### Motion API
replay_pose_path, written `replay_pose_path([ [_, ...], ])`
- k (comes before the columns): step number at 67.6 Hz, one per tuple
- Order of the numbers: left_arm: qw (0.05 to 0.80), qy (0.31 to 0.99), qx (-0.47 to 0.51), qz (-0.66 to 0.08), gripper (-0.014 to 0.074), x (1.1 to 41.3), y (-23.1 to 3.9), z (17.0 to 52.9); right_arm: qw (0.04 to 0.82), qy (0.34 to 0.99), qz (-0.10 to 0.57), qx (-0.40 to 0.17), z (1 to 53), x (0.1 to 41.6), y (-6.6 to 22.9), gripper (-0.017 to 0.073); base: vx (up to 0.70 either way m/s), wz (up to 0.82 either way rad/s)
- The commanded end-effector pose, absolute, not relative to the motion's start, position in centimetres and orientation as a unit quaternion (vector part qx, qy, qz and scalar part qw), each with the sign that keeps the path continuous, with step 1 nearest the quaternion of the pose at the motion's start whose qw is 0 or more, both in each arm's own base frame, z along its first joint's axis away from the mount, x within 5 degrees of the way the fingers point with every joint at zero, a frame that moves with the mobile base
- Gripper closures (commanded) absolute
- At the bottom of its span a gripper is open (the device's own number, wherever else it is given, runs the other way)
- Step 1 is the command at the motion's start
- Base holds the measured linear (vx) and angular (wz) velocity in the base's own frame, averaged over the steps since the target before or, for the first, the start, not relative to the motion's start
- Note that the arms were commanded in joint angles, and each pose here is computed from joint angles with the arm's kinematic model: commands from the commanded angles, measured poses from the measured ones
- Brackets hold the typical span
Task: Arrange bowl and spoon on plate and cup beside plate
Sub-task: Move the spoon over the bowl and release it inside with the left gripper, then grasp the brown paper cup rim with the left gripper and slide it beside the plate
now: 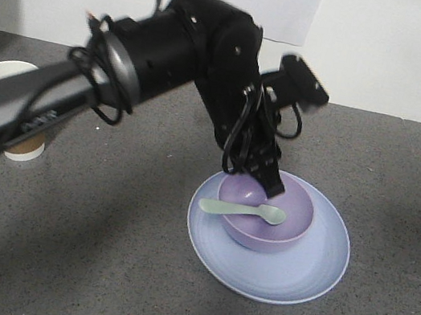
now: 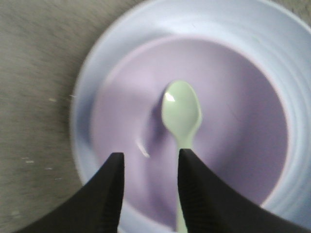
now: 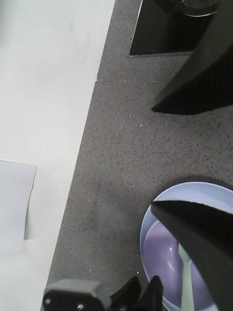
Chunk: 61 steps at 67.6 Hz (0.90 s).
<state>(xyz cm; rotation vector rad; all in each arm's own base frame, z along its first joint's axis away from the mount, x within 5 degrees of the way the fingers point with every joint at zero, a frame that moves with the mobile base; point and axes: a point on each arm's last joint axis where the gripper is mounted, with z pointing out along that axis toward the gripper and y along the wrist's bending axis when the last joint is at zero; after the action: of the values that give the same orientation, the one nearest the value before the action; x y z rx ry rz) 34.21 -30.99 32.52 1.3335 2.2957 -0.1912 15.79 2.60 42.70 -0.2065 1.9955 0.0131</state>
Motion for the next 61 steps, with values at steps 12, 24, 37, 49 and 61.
replay_pose_path([
  [12, 0.420, 0.838, 0.346, 0.041, 0.0321, 34.2, -23.4, 43.3, 0.599, 0.797, 0.016, -0.076, 44.6, 15.9, 2.6, 0.0176, 0.00, 0.00],
  [24, 0.467, 0.858, 0.196, 0.089, 0.0321, 36.2, -15.4, 46.4, 0.621, 0.780, 0.012, -0.073, 45.1, 16.0, 2.6, 0.0365, 0.00, 0.00],
  [37, 0.469, 0.872, 0.097, 0.101, 0.0321, 37.1, -6.7, 47.1, 0.621, 0.780, 0.012, -0.074, 45.0, 16.1, 2.6, 0.0571, 0.00, 0.00],
  [49, 0.440, 0.897, 0.028, 0.048, 0.0321, 37.5, -1.9, 45.5, 0.599, 0.797, 0.009, -0.075, 44.3, 17.1, 2.8, 0.0570, 0.00, 0.00],
  [61, 0.388, 0.919, -0.001, 0.068, 0.0320, 38.0, 1.4, 42.3, 0.573, 0.816, 0.006, -0.076, 43.4, 18.2, 3.0, 0.0570, 0.00, 0.00],
])
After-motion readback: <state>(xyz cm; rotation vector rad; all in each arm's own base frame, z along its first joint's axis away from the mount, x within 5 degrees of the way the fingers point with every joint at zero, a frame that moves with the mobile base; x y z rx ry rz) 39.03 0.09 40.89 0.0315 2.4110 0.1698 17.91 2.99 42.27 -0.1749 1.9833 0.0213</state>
